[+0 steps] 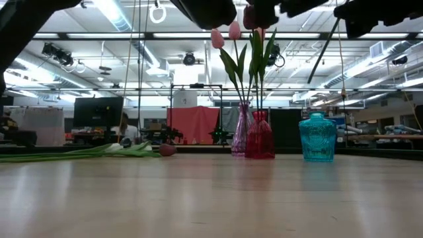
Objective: Sort flowers into vase by color
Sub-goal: Put the white flower into the blue vase
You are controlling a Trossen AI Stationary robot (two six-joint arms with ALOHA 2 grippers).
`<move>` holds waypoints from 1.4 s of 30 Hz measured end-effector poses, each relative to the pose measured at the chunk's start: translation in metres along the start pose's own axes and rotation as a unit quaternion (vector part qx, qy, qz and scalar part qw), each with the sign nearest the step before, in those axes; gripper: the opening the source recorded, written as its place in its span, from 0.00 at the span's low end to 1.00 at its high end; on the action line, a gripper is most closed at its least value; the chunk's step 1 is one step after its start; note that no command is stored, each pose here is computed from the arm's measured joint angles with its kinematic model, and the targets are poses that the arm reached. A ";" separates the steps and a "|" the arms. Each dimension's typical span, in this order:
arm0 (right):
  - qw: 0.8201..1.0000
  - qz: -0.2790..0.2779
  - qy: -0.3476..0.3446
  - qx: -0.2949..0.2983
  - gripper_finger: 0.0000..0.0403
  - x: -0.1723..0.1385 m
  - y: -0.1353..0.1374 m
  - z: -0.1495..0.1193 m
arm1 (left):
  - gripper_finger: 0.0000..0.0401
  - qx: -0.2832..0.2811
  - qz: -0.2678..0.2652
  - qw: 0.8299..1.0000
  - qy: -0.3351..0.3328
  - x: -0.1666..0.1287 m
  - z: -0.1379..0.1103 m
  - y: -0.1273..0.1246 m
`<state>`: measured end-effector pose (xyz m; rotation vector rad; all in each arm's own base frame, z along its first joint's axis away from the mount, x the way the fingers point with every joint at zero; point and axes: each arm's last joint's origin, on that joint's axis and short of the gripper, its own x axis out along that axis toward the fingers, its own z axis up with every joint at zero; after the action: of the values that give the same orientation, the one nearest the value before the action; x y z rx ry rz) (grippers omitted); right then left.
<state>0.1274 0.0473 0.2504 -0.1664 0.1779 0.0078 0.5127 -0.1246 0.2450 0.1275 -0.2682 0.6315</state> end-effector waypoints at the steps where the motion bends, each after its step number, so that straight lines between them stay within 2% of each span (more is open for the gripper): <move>1: 1.000 -0.011 0.005 -0.002 0.02 0.000 -0.001 -0.001 | 0.39 0.009 0.008 1.000 0.004 -0.001 0.000 0.000; 6: 0.991 -0.120 0.056 -0.004 0.02 -0.002 -0.007 -0.011 | 0.43 0.021 0.009 1.000 0.013 -0.013 0.003 -0.010; 13: 0.978 -0.184 0.100 0.011 0.02 -0.006 -0.014 -0.012 | 0.41 0.026 0.037 0.997 0.057 -0.018 -0.005 -0.014; 22: 0.973 -0.203 0.109 0.016 0.02 -0.011 -0.023 0.003 | 0.41 0.028 0.056 0.996 0.070 -0.026 -0.003 -0.018; 29: 0.968 -0.203 0.143 0.035 0.02 -0.011 -0.027 -0.004 | 0.41 0.004 0.069 0.995 0.074 -0.026 -0.004 -0.018; 37: 0.965 -0.204 0.158 0.040 0.02 -0.003 -0.031 -0.012 | 0.41 -0.039 0.003 0.993 0.109 -0.022 -0.020 -0.020; 40: 0.960 -0.214 0.173 0.045 0.02 0.000 -0.035 -0.019 | 0.41 -0.067 -0.051 0.985 0.152 -0.015 -0.034 -0.017; 42: 0.954 -0.231 0.186 0.047 0.02 0.004 -0.039 -0.024 | 0.41 -0.090 -0.100 0.972 0.192 -0.007 -0.039 -0.016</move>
<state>0.1278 0.0052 0.2328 -0.1101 0.5119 -0.5003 0.5245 -0.1338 0.2054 -0.1415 0.0629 0.4176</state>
